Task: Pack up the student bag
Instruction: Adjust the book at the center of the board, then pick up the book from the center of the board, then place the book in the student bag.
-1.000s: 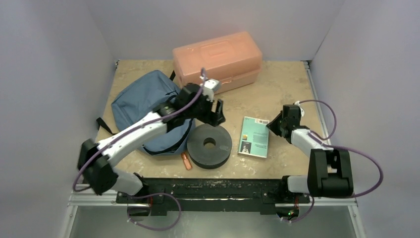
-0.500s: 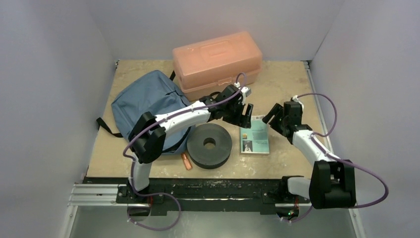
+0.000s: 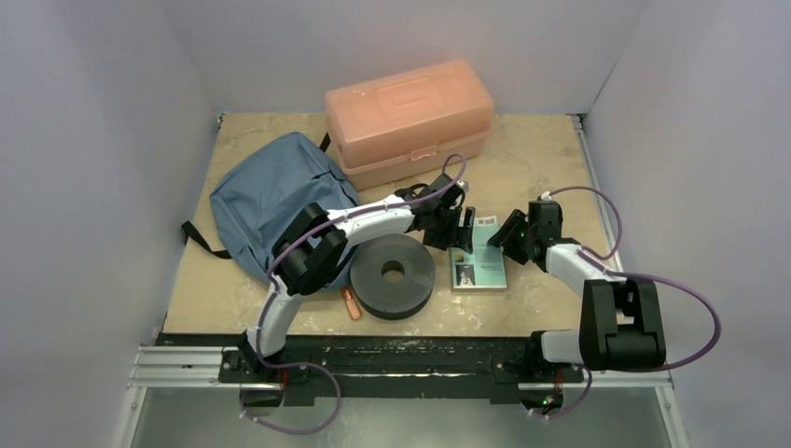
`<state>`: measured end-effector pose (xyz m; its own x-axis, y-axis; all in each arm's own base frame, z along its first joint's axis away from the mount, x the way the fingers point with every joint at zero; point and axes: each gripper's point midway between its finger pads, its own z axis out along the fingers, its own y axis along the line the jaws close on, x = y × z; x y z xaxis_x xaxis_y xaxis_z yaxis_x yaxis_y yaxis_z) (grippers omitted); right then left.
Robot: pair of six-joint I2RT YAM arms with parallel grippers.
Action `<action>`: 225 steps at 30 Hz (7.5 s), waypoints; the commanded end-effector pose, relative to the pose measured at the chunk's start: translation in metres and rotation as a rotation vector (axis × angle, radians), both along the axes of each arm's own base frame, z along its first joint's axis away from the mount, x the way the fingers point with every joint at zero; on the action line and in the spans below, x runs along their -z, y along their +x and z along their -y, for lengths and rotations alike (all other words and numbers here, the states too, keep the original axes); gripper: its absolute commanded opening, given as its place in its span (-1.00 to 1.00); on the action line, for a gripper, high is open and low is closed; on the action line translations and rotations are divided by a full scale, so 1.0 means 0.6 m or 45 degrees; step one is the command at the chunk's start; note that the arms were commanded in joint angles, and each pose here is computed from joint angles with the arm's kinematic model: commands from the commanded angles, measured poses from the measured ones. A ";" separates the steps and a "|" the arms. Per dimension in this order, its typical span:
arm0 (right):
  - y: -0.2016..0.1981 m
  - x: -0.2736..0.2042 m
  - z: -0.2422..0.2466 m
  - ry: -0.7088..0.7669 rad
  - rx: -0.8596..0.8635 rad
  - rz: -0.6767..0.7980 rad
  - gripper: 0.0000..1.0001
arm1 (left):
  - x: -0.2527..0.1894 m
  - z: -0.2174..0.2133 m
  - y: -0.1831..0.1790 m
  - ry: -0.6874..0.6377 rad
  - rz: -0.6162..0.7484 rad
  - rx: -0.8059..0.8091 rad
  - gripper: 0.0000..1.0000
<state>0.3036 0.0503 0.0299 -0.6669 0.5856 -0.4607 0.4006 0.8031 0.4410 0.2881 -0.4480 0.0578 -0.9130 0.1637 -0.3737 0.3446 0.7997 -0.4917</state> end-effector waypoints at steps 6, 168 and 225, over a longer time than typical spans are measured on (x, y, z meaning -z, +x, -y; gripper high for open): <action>-0.026 0.025 -0.030 0.097 -0.094 -0.046 -0.09 | 0.006 0.041 0.010 -0.167 -0.134 -0.012 0.31; -0.020 -0.444 -0.450 0.775 -0.647 0.551 -1.00 | -0.413 -0.394 -0.193 0.017 1.711 0.681 0.71; -0.162 -0.473 -0.410 0.933 -0.810 0.637 -1.00 | -0.347 -0.542 0.031 1.135 1.058 0.117 -1.00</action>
